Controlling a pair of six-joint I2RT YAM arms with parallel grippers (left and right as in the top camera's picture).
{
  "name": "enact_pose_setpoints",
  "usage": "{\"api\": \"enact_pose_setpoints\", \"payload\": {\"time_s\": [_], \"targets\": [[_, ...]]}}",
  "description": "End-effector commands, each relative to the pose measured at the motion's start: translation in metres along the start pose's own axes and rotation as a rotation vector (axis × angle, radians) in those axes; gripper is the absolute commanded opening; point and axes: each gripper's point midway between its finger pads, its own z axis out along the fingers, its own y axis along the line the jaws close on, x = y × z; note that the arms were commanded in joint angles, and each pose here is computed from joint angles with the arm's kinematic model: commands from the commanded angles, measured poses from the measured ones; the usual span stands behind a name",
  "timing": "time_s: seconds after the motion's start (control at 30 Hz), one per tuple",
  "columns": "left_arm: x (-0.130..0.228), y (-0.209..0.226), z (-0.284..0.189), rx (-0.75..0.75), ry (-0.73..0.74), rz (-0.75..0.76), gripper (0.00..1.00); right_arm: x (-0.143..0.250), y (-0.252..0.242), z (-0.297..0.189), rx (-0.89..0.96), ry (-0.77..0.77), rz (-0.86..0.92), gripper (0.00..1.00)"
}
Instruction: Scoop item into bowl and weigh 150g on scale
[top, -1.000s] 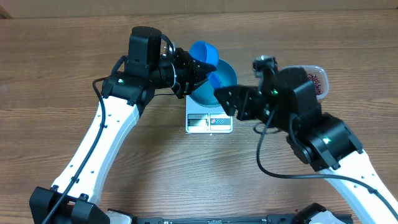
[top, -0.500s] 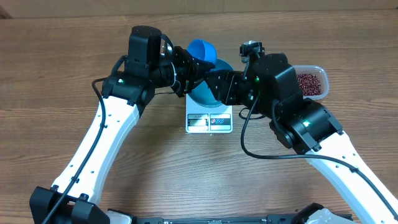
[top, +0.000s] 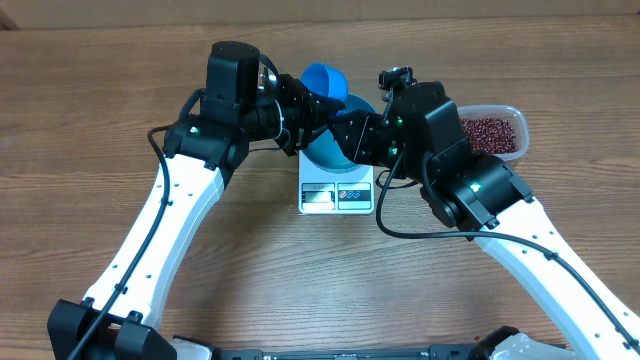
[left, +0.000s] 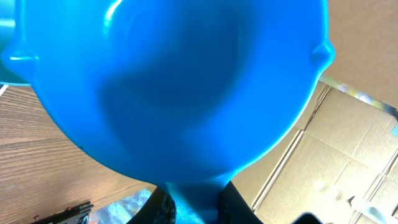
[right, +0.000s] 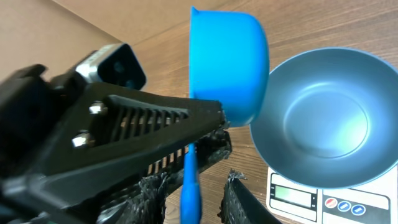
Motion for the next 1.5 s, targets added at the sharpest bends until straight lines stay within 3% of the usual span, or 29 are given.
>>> {"api": "enact_pose_setpoints", "payload": {"time_s": [0.0, 0.17, 0.33, 0.5, 0.6, 0.7, 0.8, 0.93, 1.0, 1.07, 1.3, 1.47], "targets": [[0.003, -0.013, -0.005, 0.028, 0.001, 0.009, 0.04, -0.005, 0.003, 0.008, -0.001, -0.009, 0.02, 0.31], [0.004, -0.013, -0.005, 0.029, 0.008, 0.01, 0.04, -0.011, 0.0, 0.009, 0.019, -0.041, 0.018, 0.27], [0.004, -0.013, -0.005, 0.028, 0.009, 0.01, 0.04, -0.017, 0.004, 0.009, 0.008, -0.069, 0.013, 0.15], [0.004, -0.013, -0.005, 0.029, 0.008, 0.01, 0.04, -0.02, 0.007, 0.009, -0.007, -0.083, 0.01, 0.13], [0.004, -0.012, -0.005, 0.028, 0.008, 0.012, 0.04, -0.021, 0.007, 0.009, -0.006, -0.083, 0.009, 0.04], [0.004, -0.012, -0.005, 0.028, 0.007, 0.016, 0.07, -0.021, 0.007, 0.009, -0.005, -0.084, 0.002, 0.04], [0.001, -0.012, -0.005, 0.027, -0.011, 0.067, 0.21, -0.02, 0.006, 0.009, 0.001, -0.081, -0.075, 0.04], [-0.01, -0.011, -0.006, 0.009, -0.075, 0.311, 0.74, -0.022, -0.008, 0.007, 0.044, -0.071, -0.091, 0.04], [-0.013, -0.01, -0.006, -0.006, -0.094, 0.494, 0.83, -0.025, -0.017, 0.004, 0.074, -0.062, -0.105, 0.04], [-0.014, -0.01, -0.006, -0.017, -0.095, 0.696, 0.88, -0.031, -0.025, -0.008, 0.115, -0.044, -0.122, 0.04], [-0.014, -0.009, -0.006, -0.035, -0.095, 1.003, 0.96, -0.072, -0.029, -0.083, 0.233, -0.04, -0.189, 0.04], [-0.035, 0.016, -0.01, -0.195, -0.158, 1.019, 1.0, -0.08, -0.068, -0.127, 0.371, 0.003, -0.196, 0.03]]}}
